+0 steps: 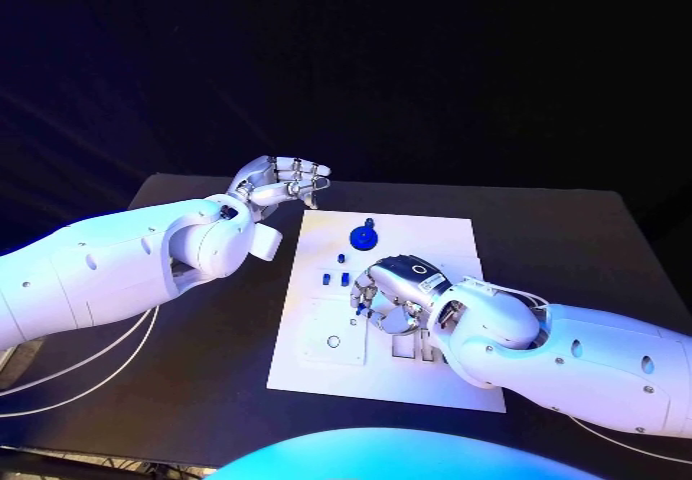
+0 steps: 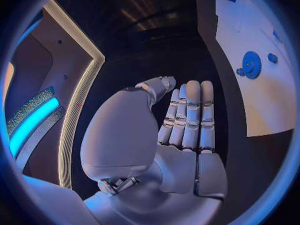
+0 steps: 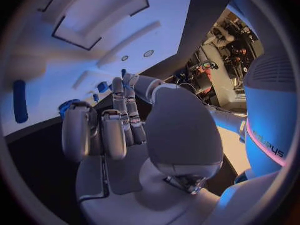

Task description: Assemble the parts on the task board

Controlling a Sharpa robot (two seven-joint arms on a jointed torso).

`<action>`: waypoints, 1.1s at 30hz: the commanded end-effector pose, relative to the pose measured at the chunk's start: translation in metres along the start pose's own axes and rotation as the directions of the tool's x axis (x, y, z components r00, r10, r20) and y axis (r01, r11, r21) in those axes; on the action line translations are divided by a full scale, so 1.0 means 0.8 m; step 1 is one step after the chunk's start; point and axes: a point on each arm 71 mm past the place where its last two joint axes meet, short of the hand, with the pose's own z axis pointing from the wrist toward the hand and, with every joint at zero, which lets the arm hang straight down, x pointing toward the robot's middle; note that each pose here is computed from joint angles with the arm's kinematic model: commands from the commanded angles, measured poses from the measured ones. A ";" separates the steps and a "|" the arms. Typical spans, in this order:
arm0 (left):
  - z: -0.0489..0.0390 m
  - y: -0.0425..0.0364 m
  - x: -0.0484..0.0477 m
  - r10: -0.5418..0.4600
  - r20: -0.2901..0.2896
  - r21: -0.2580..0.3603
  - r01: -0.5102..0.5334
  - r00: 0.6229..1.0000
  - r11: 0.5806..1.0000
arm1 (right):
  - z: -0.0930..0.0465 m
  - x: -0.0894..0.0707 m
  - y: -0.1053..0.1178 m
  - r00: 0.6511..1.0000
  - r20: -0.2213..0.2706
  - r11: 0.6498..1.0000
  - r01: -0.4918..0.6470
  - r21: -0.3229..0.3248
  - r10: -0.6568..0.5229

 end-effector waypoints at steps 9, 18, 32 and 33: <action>0.002 -0.0010 0.003 -0.003 -0.008 0.003 0.003 1.000 1.000 | 0.004 0.017 0.004 0.999 -0.030 1.000 0.017 -0.025 -0.018; 0.002 -0.0007 0.003 -0.004 -0.010 -0.001 0.004 1.000 1.000 | 0.005 0.023 0.006 0.999 -0.038 1.000 0.016 -0.027 -0.017; 0.001 -0.0004 0.002 -0.004 -0.015 -0.006 0.004 1.000 1.000 | 0.008 0.028 0.001 0.998 -0.051 0.999 0.041 -0.016 -0.042; 0.001 -0.0004 0.002 -0.004 -0.015 -0.006 0.004 1.000 1.000 | 0.008 0.028 0.001 0.998 -0.052 0.999 0.043 -0.015 -0.044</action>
